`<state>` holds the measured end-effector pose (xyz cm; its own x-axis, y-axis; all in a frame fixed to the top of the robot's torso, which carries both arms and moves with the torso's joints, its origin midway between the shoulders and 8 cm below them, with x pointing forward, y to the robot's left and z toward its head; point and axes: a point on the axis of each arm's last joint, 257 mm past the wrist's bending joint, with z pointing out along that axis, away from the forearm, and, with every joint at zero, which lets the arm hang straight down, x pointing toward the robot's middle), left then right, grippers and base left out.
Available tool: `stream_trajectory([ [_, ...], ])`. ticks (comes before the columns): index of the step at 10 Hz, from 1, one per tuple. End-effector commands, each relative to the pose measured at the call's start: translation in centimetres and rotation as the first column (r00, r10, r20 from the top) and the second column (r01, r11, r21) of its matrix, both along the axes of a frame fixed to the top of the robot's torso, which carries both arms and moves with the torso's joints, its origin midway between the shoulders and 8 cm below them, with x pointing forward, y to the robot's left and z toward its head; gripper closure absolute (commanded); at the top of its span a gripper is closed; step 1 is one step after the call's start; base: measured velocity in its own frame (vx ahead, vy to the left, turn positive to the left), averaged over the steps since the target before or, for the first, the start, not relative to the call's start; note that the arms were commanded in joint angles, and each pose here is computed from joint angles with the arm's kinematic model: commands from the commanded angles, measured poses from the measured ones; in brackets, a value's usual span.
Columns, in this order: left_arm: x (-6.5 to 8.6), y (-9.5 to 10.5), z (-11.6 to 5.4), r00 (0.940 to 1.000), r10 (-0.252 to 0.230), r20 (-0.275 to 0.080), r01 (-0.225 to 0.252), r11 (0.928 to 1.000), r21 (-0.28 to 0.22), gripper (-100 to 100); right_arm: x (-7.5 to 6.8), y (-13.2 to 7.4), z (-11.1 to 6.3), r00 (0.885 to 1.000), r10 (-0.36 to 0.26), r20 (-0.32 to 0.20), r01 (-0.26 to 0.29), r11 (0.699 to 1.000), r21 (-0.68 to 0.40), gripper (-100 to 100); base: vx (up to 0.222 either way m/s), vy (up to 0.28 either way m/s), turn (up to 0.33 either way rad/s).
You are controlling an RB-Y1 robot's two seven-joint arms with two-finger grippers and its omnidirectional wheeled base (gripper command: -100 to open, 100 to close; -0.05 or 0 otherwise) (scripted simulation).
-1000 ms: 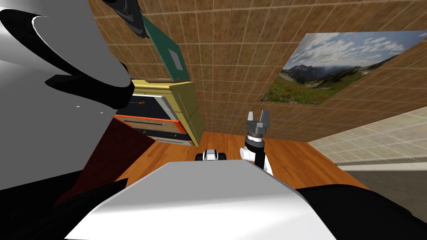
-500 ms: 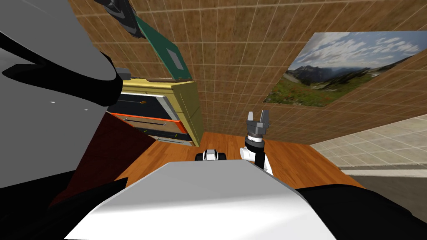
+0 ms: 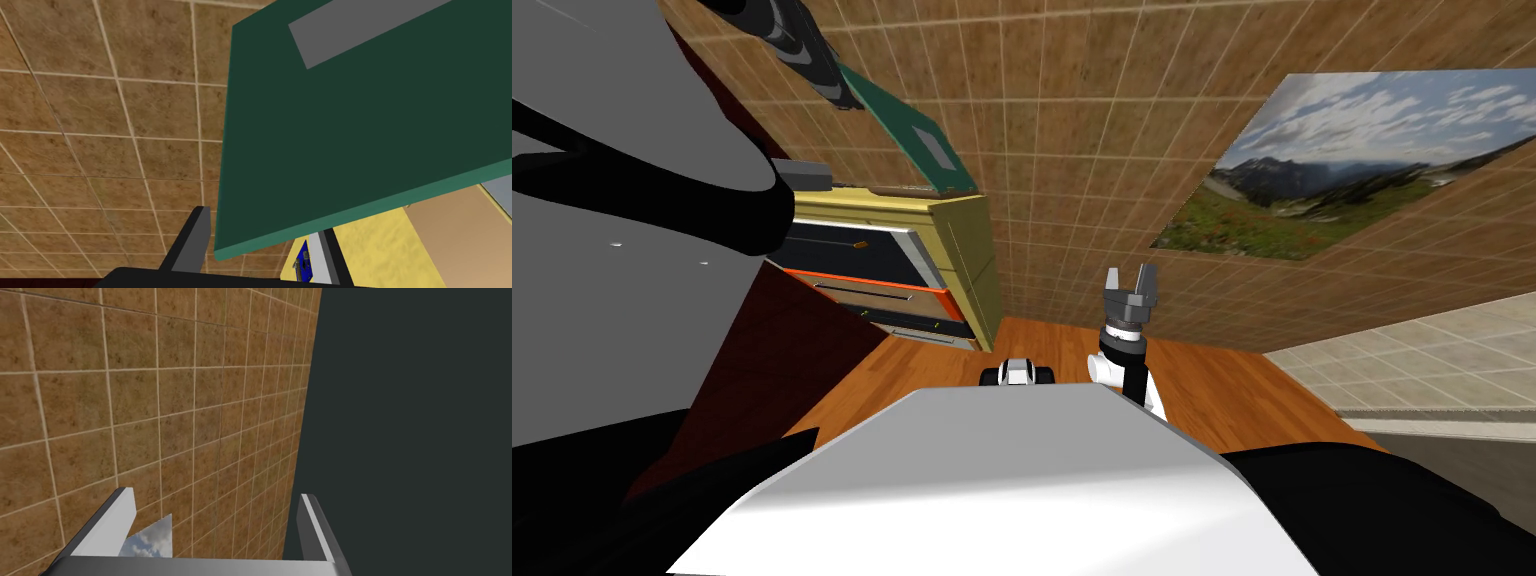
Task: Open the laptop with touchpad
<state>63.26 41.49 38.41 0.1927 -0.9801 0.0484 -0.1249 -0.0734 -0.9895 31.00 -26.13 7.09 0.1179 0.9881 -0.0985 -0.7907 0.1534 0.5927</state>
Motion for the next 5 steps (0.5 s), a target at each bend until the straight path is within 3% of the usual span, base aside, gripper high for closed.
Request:
stream_trajectory([
  [1, -0.3, 0.8, -0.5, 1.0000, -0.007, 0.005, 0.008, 0.9961, -0.088, 100, 0.0, 0.0, 0.0, 1.000, 0.000, 0.000, 0.000, 1.000, 0.000, 0, 0.015, 0.019, 0.027],
  [2, 0.0, 0.8, -1.3, 0.9999, -0.010, -0.012, 0.009, 0.9956, -0.093, 100, 0.0, 0.0, 0.0, 1.000, 0.000, 0.000, 0.000, 1.000, 0.000, 0, 0.006, 0.006, 0.007],
  [4, -0.1, 1.4, -2.3, 0.9997, -0.018, -0.019, 0.014, 0.9846, -0.174, 100, 0.0, 0.0, 0.0, 1.000, 0.000, 0.000, 0.000, 1.000, 0.000, 0, 0.007, 0.008, 0.019],
  [5, -0.1, 1.4, -2.3, 0.9997, -0.018, -0.019, 0.014, 0.9846, -0.174, 100, 0.0, 0.0, 0.0, 1.000, 0.000, 0.000, 0.000, 1.000, 0.000, 0, 0.010, 0.008, 0.015],
])
